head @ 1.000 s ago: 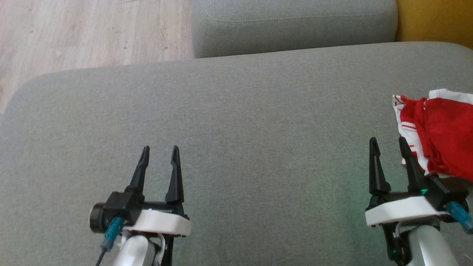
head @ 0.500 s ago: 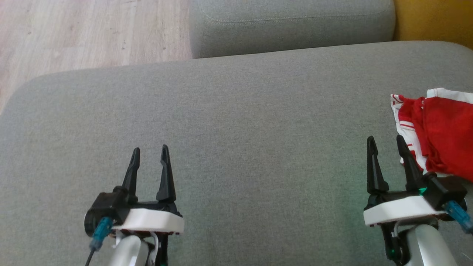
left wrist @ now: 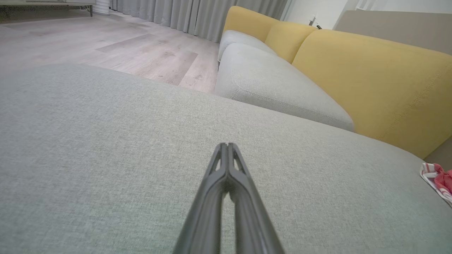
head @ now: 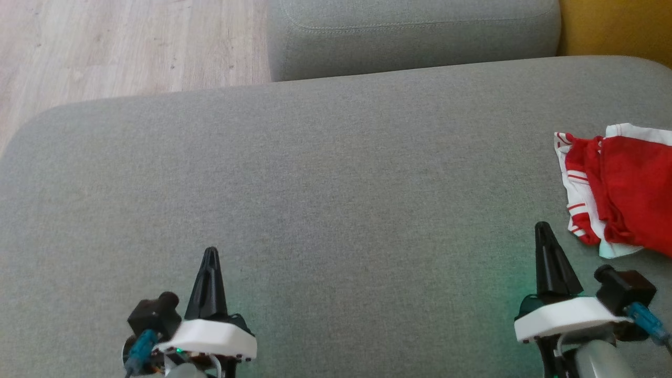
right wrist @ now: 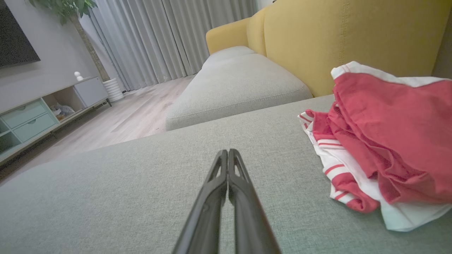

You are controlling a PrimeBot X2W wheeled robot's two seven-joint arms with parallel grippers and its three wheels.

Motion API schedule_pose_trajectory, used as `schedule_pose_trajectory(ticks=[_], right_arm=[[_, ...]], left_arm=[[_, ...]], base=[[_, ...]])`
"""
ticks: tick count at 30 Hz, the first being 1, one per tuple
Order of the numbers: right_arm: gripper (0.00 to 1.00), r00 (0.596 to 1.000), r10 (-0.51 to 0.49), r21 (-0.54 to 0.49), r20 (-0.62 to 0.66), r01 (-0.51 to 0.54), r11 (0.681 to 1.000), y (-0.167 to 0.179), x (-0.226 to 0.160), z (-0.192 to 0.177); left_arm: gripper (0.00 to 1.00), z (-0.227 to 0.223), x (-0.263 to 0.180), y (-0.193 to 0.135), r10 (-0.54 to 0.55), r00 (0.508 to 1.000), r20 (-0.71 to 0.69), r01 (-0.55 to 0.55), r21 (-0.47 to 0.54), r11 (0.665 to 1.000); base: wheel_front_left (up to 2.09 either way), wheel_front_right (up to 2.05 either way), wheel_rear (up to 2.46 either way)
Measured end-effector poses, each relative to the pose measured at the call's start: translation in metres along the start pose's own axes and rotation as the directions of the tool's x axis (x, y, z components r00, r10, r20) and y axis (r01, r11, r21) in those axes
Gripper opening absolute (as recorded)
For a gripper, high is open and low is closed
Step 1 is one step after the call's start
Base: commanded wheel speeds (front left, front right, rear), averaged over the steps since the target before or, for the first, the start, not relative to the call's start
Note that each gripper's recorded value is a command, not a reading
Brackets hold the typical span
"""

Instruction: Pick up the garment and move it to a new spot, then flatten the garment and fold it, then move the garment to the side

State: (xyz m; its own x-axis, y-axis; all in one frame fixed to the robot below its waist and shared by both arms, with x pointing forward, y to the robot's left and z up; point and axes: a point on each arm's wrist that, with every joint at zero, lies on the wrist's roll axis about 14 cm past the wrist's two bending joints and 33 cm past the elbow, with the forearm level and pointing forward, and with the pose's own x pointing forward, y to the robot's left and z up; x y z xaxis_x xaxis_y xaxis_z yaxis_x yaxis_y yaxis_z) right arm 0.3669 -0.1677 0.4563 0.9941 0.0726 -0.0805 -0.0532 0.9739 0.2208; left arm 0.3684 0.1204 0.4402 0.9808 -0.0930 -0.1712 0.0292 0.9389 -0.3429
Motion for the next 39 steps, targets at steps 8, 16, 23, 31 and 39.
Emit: schedule_pose_trajectory(ticks=[8,16,23,31,39], right_arm=[[0.00,1.000,-0.024,0.090,-0.005,0.024,0.996,-0.004,0.000,0.000],[0.00,0.999,-0.045,0.179,-0.010,0.046,0.983,-0.008,0.000,0.001],[0.00,0.998,-0.060,0.245,-0.015,0.062,0.968,-0.011,-0.001,0.001],[0.00,0.997,-0.077,0.332,-0.019,0.079,0.940,-0.014,-0.001,0.002],[0.00,0.995,-0.093,0.415,-0.027,0.096,0.905,-0.018,-0.001,0.003]], left_arm=[[0.00,0.002,0.000,0.006,0.020,1.000,-0.008,-0.021,-0.084,0.996],[0.00,0.003,0.001,0.010,0.035,0.999,-0.021,-0.038,-0.163,0.986],[0.00,0.005,0.001,0.015,0.047,0.999,-0.026,-0.051,-0.225,0.973],[0.00,0.007,0.001,0.019,0.059,0.998,-0.030,-0.065,-0.305,0.950],[0.00,0.010,0.002,0.021,0.056,0.998,-0.034,-0.065,-0.384,0.921]], base=[[0.00,0.00,0.00],[0.00,0.00,0.00],[0.00,0.00,0.00],[0.00,0.00,0.00],[0.00,0.00,0.00]])
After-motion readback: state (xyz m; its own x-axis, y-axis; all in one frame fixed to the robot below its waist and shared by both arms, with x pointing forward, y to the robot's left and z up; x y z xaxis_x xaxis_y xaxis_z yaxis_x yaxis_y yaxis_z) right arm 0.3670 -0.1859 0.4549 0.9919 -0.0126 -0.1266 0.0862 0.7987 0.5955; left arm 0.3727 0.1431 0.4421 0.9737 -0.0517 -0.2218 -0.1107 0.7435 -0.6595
